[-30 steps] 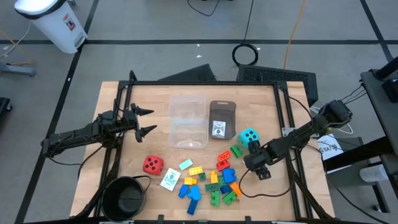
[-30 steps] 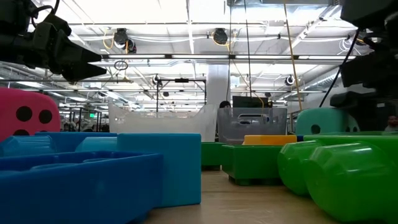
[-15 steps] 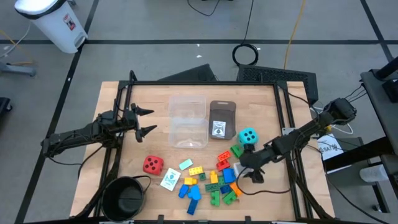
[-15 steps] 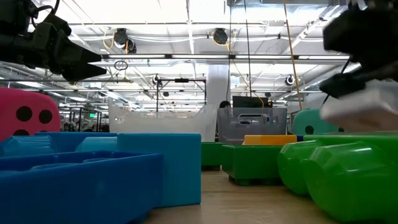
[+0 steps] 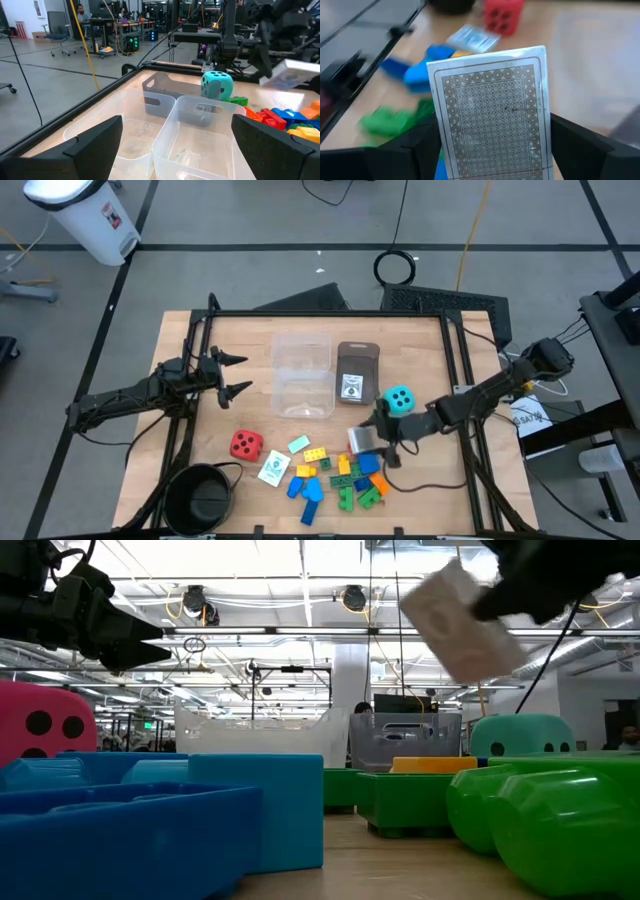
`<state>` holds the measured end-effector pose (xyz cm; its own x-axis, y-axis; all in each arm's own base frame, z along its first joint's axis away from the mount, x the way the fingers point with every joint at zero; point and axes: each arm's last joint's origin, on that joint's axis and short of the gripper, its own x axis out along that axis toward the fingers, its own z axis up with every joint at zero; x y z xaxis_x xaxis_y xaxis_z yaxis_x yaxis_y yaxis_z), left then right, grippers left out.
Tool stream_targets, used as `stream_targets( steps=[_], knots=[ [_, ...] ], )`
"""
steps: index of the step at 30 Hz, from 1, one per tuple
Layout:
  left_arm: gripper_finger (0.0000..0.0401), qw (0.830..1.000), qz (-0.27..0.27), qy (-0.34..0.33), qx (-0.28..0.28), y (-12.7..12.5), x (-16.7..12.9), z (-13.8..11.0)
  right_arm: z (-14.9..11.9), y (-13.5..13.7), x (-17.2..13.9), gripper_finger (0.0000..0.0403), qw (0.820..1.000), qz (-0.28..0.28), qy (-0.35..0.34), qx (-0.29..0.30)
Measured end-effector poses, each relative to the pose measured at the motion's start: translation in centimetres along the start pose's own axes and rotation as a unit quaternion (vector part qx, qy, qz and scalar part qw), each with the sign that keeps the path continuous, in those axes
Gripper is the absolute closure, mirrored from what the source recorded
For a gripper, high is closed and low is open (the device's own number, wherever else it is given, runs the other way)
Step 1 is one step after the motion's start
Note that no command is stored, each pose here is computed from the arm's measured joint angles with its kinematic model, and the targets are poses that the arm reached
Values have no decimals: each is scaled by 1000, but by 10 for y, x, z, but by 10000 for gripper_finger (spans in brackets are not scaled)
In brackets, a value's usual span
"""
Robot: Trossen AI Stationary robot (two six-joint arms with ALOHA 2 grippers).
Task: Pick & Place Toys
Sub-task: Put the brown deck of cards into the black bin
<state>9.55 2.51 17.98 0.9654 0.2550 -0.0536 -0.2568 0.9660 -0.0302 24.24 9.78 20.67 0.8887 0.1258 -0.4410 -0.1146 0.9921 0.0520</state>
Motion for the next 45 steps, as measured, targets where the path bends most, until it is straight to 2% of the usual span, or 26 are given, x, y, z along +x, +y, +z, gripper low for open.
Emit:
stream_targets(
  steps=[4,11,15,18,21,25,28,33,36,45],
  knots=[
    [22,1000,0,0,0,0,0,0,15,-16,3,116,997,-19,-63,48],
    [22,1000,0,0,0,0,0,0,38,-51,2,116,980,-65,-166,93],
    [22,1000,0,0,0,0,0,0,37,-81,2,116,967,-112,-164,157],
    [22,1000,0,0,0,0,0,0,31,-107,0,116,949,-169,-153,218],
    [22,1000,0,0,0,0,0,0,23,-131,0,116,937,-223,-131,235],
    [22,1000,0,0,0,0,0,0,14,-152,-5,116,927,-265,-98,247],
    [22,1000,0,0,0,0,0,0,4,-161,-5,115,929,-291,-49,223],
    [22,1000,0,0,0,0,0,0,1,-163,-6,114,951,-297,8,91],
    [22,1000,0,0,0,0,0,0,0,-163,-6,114,954,-295,26,43],
    [22,1000,0,0,0,0,0,0,-16,-172,3,113,962,-257,80,45]
  ],
)
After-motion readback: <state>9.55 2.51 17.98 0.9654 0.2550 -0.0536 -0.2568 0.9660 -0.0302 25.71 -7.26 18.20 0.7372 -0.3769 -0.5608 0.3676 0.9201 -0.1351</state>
